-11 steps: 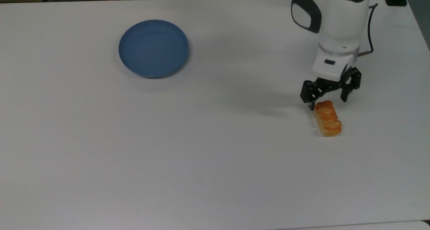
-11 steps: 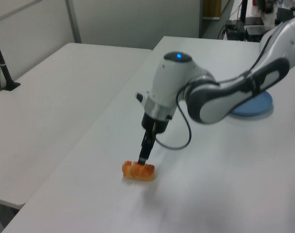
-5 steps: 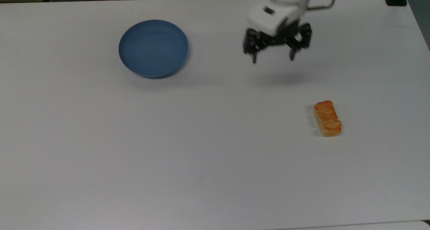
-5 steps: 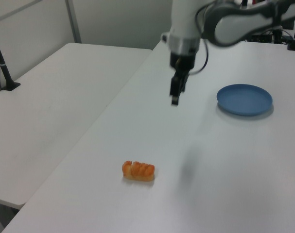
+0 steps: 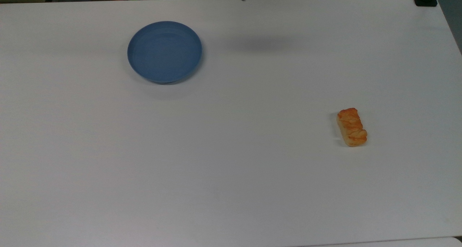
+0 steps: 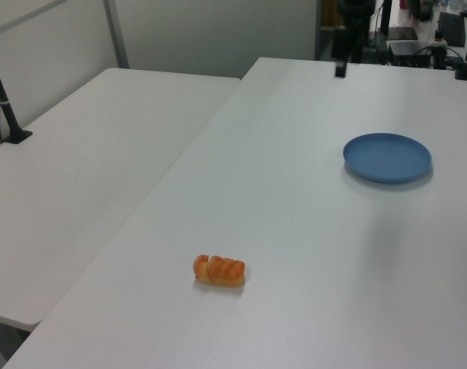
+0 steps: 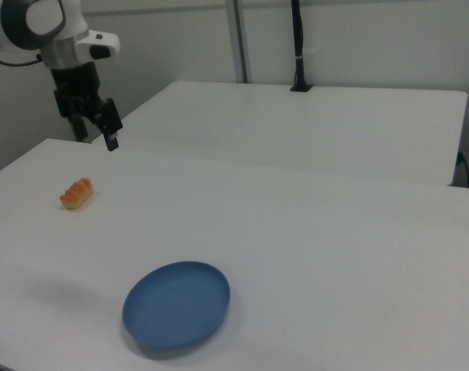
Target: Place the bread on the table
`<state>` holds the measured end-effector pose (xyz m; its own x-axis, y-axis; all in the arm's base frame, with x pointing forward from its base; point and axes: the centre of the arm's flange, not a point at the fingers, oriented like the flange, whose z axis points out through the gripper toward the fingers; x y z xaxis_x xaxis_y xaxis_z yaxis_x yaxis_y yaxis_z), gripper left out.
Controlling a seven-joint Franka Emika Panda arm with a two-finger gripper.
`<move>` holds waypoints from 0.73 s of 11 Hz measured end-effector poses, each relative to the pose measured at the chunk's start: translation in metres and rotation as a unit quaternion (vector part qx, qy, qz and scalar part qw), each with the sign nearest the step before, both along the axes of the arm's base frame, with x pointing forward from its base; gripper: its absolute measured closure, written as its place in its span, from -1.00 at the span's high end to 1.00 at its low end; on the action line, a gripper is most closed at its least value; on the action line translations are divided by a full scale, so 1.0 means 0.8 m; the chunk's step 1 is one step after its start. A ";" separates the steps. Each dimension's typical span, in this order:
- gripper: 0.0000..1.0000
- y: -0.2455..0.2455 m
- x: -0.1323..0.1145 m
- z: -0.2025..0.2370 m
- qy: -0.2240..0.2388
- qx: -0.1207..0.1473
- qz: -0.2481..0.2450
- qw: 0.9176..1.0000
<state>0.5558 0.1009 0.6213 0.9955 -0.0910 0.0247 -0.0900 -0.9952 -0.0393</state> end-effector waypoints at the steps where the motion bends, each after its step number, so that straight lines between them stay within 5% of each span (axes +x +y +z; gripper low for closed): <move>1: 1.00 -0.027 -0.011 0.006 0.016 -0.002 -0.015 1.000; 4: 1.00 -0.046 -0.018 -0.011 0.032 -0.004 -0.010 0.999; 8: 1.00 -0.033 0.002 -0.028 -0.024 -0.002 0.074 0.997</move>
